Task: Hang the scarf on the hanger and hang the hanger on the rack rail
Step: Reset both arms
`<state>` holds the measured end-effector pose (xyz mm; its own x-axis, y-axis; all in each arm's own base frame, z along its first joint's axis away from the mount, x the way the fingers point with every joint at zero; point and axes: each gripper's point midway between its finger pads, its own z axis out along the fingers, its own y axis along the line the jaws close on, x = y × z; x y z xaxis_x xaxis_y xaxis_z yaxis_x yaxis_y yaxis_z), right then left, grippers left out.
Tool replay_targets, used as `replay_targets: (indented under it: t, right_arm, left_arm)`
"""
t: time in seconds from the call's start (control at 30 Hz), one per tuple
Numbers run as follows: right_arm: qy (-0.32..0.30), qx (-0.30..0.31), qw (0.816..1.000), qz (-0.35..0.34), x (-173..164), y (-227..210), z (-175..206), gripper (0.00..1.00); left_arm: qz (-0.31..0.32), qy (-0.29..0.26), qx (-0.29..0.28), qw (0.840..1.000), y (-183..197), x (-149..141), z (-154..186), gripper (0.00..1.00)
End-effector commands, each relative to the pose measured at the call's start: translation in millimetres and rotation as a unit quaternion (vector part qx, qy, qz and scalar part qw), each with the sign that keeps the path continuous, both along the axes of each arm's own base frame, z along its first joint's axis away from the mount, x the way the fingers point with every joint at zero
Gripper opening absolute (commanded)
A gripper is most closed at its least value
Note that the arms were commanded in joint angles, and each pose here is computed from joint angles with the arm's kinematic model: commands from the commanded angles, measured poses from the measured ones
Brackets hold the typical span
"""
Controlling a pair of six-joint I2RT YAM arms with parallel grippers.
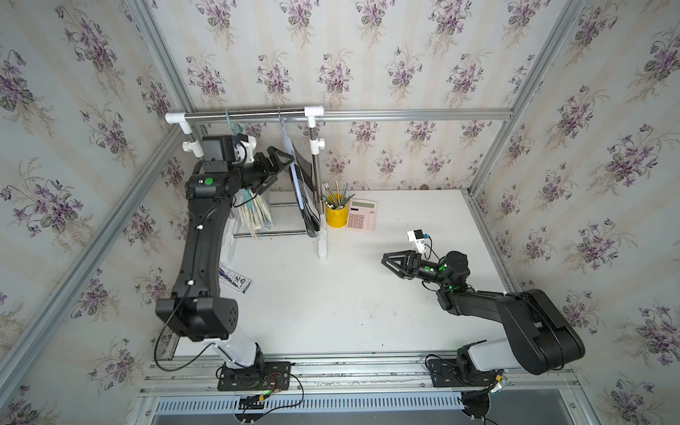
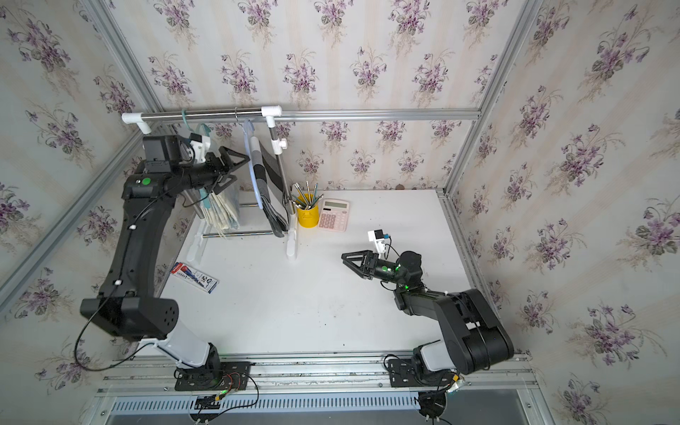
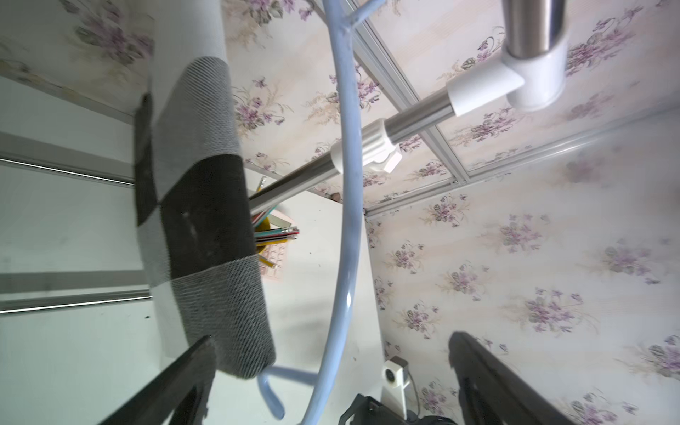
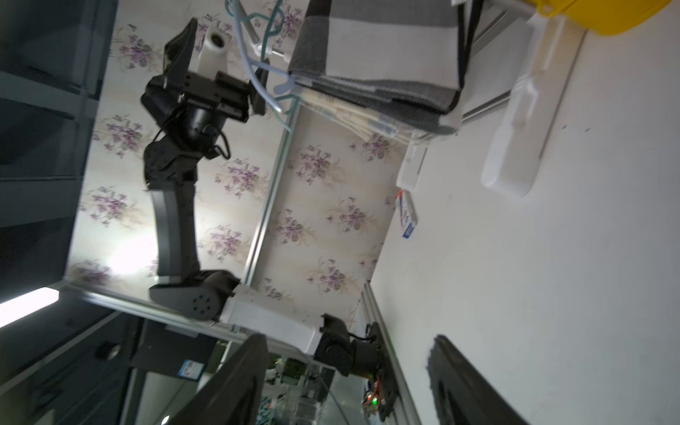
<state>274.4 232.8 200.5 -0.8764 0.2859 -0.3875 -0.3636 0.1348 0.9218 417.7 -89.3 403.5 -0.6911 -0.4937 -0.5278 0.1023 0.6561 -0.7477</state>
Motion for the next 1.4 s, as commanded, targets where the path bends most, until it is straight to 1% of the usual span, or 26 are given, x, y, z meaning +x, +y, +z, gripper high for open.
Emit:
replay_targets:
  t: [0.0,0.07,0.1,0.2,0.27,0.33,0.5,0.53,0.6,0.63,0.7,0.73,0.77,0.8,0.83,0.87,0.9,0.93,0.97,1.0,1.03,1.1,1.17,1.23,1.3,1.37]
  right_arm:
    - [-0.011,-0.198,0.976,-0.090,23,-28,-59,0.76]
    - [-0.044,-0.272,0.947,-0.164,40,-54,-54,0.78]
    - [-0.057,-0.316,0.921,-0.222,50,-77,-52,0.80]
    - [-0.108,-0.380,0.863,-0.315,59,-117,-39,0.83]
    - [-0.142,-0.415,0.821,-0.367,61,-142,-31,0.84]
    - [-0.177,-0.438,0.778,-0.414,59,-164,-24,0.85]
    - [-0.249,-0.493,0.672,-0.494,50,-205,-31,0.93]
    - [-0.254,-0.499,0.657,-0.505,49,-211,-35,0.95]
    - [-0.263,-0.502,0.636,-0.524,51,-218,-43,0.95]
    - [-0.268,-0.497,0.626,-0.538,54,-223,-45,0.96]
    - [-0.295,-0.498,0.595,-0.558,61,-224,-36,0.97]
    - [-0.310,-0.493,0.594,-0.555,63,-221,-36,0.98]
    - [-0.310,-0.483,0.589,-0.569,65,-228,-37,0.98]
    - [-0.302,-0.484,0.586,-0.576,63,-234,-41,0.99]
    - [-0.283,-0.487,0.599,-0.569,62,-239,-49,0.97]
    - [-0.273,-0.470,0.629,-0.556,67,-240,-54,0.93]
    - [-0.276,-0.449,0.639,-0.559,71,-245,-54,0.92]
    - [-0.280,-0.449,0.628,-0.571,72,-250,-54,0.96]
    - [-0.264,-0.464,0.645,-0.547,76,-245,-65,0.97]
    - [-0.249,-0.464,0.657,-0.539,87,-245,-67,0.96]
    - [-0.258,-0.462,0.649,-0.547,89,-248,-65,0.99]
    - [-0.228,-0.470,0.662,-0.538,93,-250,-73,1.00]
    - [-0.264,-0.458,0.648,-0.549,82,-247,-62,1.00]
    - [-0.290,-0.447,0.655,-0.537,68,-237,-57,1.00]
    - [-0.305,-0.445,0.649,-0.537,68,-236,-55,1.00]
    - [-0.288,-0.457,0.661,-0.521,75,-232,-63,1.00]
  left_arm:
    - [0.113,-0.048,0.150,0.981,52,-53,-20,0.99]
    - [0.200,-0.075,0.197,0.957,84,-85,-46,1.00]
    - [0.235,-0.106,0.218,0.941,97,-107,-63,0.99]
    - [0.266,-0.170,0.247,0.916,108,-139,-105,1.00]
    - [0.262,-0.193,0.270,0.906,109,-147,-138,1.00]
    - [0.264,-0.203,0.291,0.897,112,-145,-166,0.99]
    - [0.283,-0.162,0.342,0.881,130,-121,-230,1.00]
    - [0.268,-0.161,0.354,0.882,128,-113,-242,1.00]
    - [0.263,-0.162,0.372,0.875,130,-100,-259,1.00]
    - [0.262,-0.164,0.375,0.874,130,-93,-264,1.00]
    - [0.260,-0.181,0.369,0.874,128,-78,-267,0.99]
    - [0.256,-0.191,0.373,0.871,127,-69,-267,0.99]
    - [0.255,-0.189,0.364,0.876,129,-58,-270,1.00]
    - [0.226,-0.180,0.357,0.888,124,-44,-280,1.00]
    - [0.200,-0.173,0.360,0.895,119,-30,-287,1.00]
    - [0.154,-0.159,0.366,0.904,105,-25,-293,0.99]
    - [0.113,-0.141,0.370,0.911,94,-24,-305,0.98]
    - [0.109,-0.142,0.370,0.911,92,-24,-316,0.99]
    - [0.114,-0.183,0.368,0.905,89,-24,-311,1.00]
    - [0.115,-0.195,0.363,0.904,87,-28,-305,1.00]
    - [0.109,-0.186,0.364,0.906,86,-30,-306,1.00]
    - [0.105,-0.178,0.366,0.907,87,-25,-309,1.00]
    - [0.105,-0.185,0.368,0.905,86,-22,-308,1.00]
    - [0.097,-0.174,0.367,0.909,85,-22,-310,1.00]
    - [0.096,-0.184,0.366,0.907,83,-22,-310,1.00]
    - [0.094,-0.183,0.366,0.908,83,-22,-309,1.00]
